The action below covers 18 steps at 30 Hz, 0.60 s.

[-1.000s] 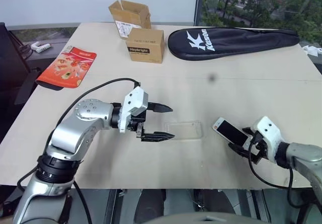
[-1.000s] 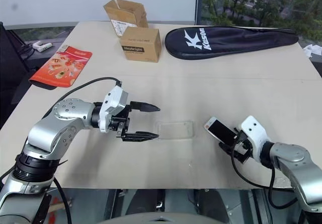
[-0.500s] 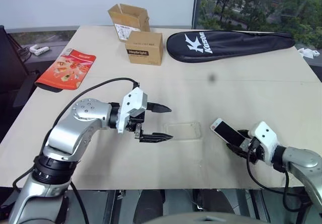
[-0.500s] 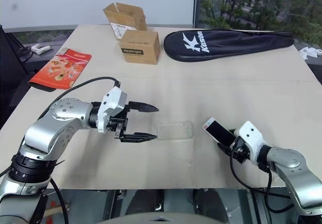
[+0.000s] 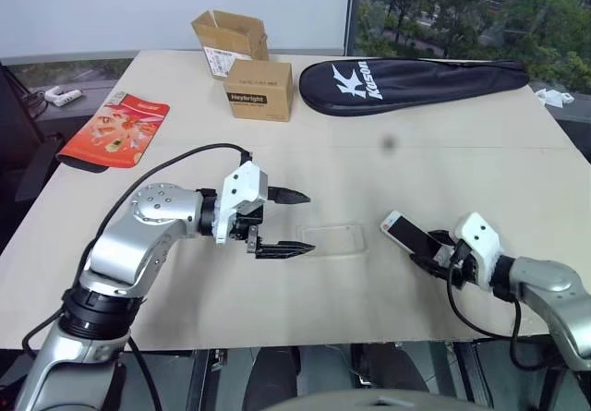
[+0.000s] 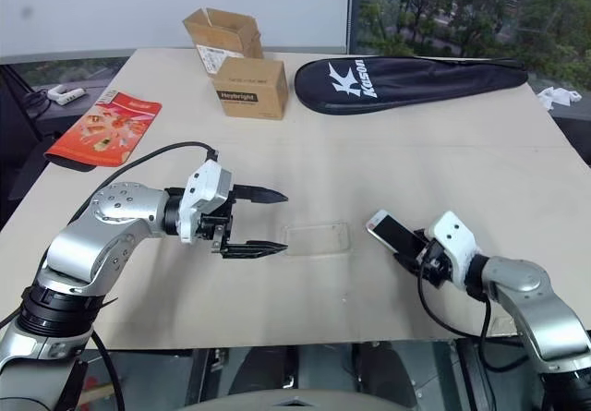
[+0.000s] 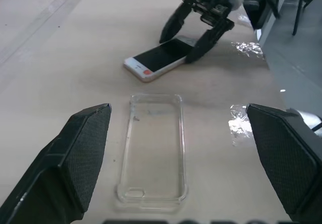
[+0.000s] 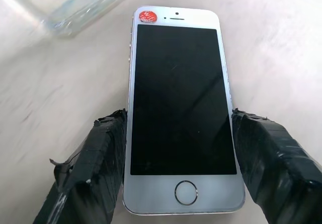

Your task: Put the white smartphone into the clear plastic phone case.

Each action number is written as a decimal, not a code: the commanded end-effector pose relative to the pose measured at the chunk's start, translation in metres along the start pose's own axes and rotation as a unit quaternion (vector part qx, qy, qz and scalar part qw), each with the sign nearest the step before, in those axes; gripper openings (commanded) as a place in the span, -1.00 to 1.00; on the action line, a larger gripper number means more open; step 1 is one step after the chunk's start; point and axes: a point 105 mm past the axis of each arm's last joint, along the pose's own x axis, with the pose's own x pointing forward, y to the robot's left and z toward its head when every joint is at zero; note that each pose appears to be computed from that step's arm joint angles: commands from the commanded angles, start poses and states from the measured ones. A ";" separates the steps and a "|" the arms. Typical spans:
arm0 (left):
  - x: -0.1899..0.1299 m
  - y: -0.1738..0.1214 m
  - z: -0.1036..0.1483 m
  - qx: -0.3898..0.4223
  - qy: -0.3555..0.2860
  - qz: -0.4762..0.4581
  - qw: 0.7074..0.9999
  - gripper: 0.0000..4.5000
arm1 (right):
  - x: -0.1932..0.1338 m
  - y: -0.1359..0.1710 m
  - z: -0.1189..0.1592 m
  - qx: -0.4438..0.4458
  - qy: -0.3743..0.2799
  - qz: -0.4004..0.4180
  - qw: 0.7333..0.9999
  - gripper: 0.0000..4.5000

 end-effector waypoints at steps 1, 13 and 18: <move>-0.003 0.009 0.010 0.029 -0.012 0.026 0.999 1.00 | 0.002 -0.009 0.042 -0.046 -0.059 0.003 0.997 0.25; -0.007 0.015 0.010 0.036 -0.011 0.043 0.998 1.00 | 0.007 -0.014 0.041 -0.054 -0.040 0.039 0.997 0.49; -0.007 0.013 0.009 0.033 -0.012 0.042 0.999 1.00 | 0.003 -0.017 0.010 -0.008 -0.033 0.009 0.999 0.97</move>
